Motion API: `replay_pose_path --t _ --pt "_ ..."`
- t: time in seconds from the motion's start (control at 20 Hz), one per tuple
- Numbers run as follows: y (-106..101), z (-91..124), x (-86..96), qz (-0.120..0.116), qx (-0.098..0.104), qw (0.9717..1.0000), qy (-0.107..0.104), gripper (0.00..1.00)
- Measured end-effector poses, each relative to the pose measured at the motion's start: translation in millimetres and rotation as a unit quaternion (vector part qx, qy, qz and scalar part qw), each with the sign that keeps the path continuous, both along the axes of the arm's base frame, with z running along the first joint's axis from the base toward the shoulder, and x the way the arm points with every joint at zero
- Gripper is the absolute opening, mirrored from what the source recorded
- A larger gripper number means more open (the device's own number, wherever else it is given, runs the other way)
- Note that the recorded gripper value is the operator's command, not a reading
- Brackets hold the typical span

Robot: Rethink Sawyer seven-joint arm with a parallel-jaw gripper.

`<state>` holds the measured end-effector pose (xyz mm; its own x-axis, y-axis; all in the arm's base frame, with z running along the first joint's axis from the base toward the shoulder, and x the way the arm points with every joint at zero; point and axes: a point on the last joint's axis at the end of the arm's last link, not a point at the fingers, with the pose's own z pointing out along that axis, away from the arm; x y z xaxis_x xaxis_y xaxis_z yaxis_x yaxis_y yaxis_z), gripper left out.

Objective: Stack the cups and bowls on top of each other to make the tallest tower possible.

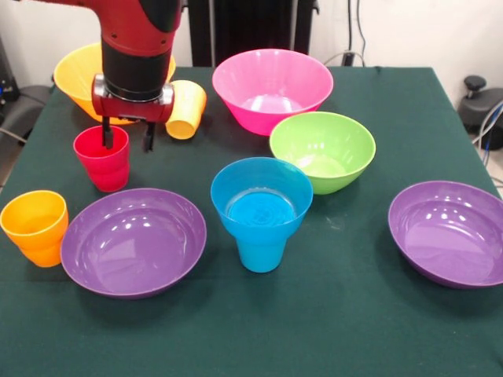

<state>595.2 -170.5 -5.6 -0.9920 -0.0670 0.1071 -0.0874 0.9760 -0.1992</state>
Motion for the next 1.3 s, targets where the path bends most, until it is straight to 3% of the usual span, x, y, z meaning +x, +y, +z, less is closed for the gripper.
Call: replay_pose_path --t 0.8,1.3 --pt "-6 -19 -45.0 0.001 0.005 1.0 0.006 1.0" --pt "-15 -20 -54.8 -0.003 -0.002 0.9999 0.011 1.0"
